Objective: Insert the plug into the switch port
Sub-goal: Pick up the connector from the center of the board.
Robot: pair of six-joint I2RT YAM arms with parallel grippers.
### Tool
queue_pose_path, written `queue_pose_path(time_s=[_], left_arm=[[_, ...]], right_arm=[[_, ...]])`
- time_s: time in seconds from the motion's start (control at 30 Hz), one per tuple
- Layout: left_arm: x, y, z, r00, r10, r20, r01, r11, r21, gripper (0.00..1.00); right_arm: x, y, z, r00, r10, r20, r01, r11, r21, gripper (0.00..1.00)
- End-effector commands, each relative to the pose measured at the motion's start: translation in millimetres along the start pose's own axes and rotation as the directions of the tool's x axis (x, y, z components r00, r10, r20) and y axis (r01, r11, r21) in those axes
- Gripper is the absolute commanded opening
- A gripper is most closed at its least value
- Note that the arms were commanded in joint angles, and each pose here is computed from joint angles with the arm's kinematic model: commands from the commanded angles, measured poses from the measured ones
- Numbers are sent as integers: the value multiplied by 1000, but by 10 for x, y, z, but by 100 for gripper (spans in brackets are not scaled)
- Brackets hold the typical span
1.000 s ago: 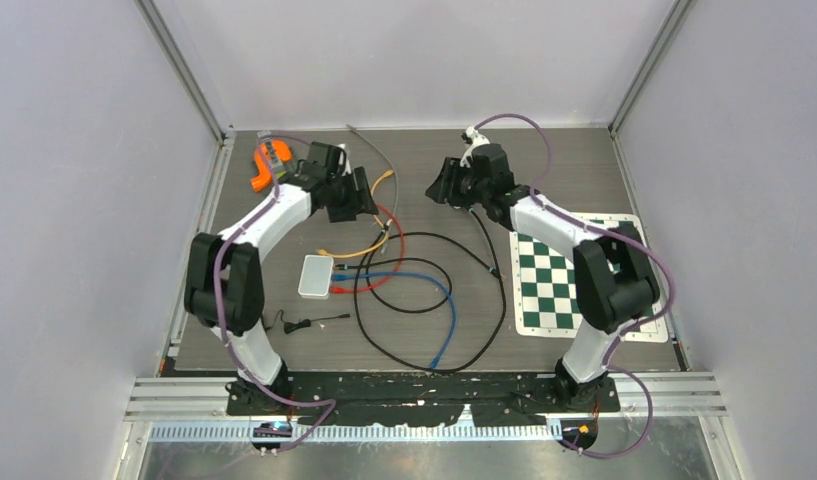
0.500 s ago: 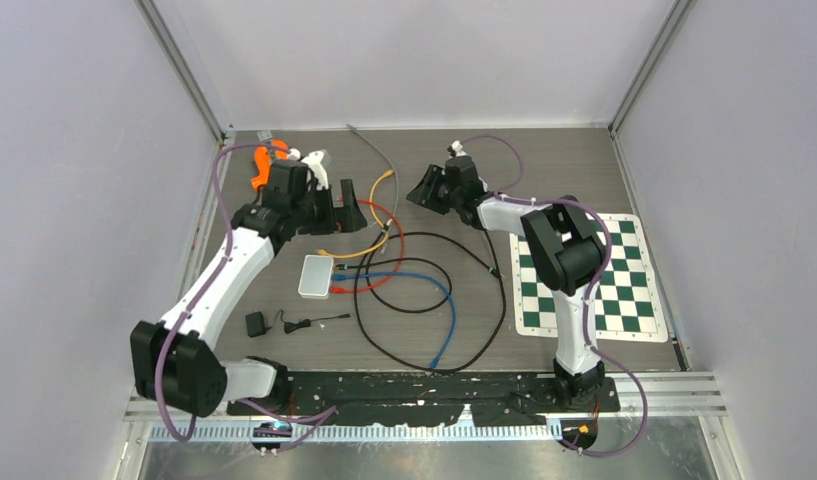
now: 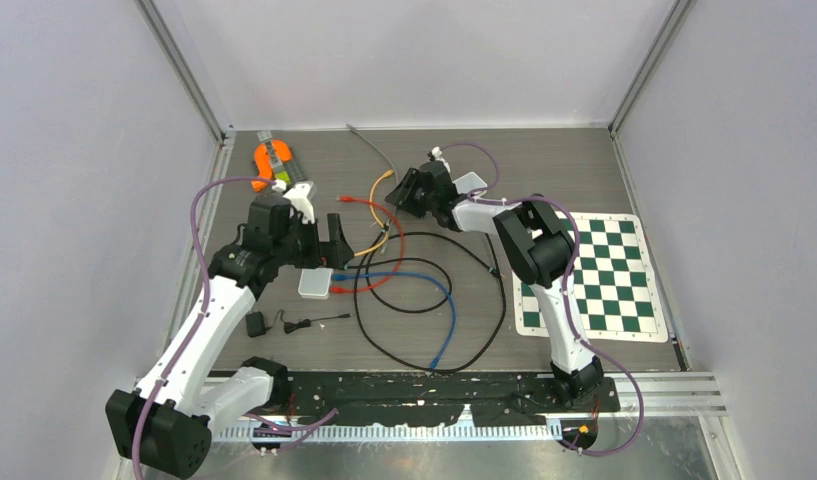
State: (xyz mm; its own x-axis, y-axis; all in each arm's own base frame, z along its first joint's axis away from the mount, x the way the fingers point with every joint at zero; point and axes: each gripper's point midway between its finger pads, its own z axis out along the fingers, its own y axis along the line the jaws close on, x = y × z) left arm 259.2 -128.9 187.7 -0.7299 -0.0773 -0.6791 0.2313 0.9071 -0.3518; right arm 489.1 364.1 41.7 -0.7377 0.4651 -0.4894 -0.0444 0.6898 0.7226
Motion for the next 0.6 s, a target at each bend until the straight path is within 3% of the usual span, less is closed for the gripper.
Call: queue_pose_path(time_s=[0.0, 0.3, 0.57], left_arm=[[48, -70, -4, 999, 31, 12, -32, 998, 63, 100], [-19, -22, -46, 999, 35, 32, -35, 999, 24, 97], [-49, -22, -92, 998, 35, 56, -36, 999, 18, 97]], right_arm=[[-102, -9, 81, 997, 51, 49, -54, 997, 46, 49], [-248, -111, 153, 996, -17, 84, 4, 989, 148, 34], [-251, -273, 128, 995, -82, 59, 60, 950, 306, 32]])
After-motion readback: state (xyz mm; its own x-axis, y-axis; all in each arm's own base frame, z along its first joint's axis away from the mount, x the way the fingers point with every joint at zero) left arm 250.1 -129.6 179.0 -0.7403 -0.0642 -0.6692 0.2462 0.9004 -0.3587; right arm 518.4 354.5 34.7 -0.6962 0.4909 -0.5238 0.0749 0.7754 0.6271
